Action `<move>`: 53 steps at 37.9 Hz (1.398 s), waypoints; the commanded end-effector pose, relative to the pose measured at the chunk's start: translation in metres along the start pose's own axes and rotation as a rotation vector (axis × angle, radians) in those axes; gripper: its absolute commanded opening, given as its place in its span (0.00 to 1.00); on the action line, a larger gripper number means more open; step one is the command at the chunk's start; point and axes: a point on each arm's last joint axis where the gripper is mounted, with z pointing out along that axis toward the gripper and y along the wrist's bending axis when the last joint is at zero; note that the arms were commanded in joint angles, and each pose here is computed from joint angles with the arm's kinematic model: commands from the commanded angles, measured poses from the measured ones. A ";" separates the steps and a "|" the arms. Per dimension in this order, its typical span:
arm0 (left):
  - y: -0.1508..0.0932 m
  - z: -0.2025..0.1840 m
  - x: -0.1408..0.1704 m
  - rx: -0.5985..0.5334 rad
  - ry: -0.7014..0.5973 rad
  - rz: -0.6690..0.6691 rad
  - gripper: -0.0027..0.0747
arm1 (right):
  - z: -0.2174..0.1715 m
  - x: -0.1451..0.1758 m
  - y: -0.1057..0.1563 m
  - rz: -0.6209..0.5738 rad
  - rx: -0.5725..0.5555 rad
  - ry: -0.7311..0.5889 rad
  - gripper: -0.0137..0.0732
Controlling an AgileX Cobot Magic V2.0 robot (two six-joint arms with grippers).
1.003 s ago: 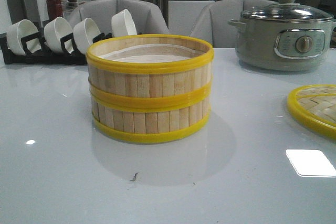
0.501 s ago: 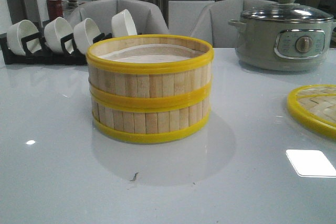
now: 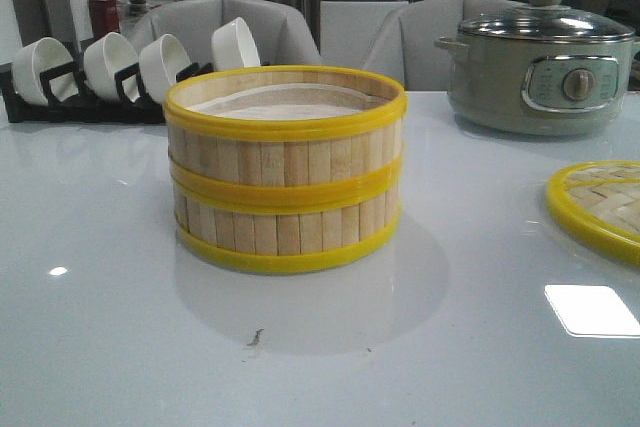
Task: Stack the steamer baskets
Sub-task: 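Open the left gripper and raise it away from the stack, then move the right gripper down onto the woven bamboo lid's center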
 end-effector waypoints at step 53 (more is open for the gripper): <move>-0.006 0.012 -0.003 0.053 -0.200 0.120 0.15 | -0.011 -0.021 0.006 0.029 -0.050 -0.163 0.34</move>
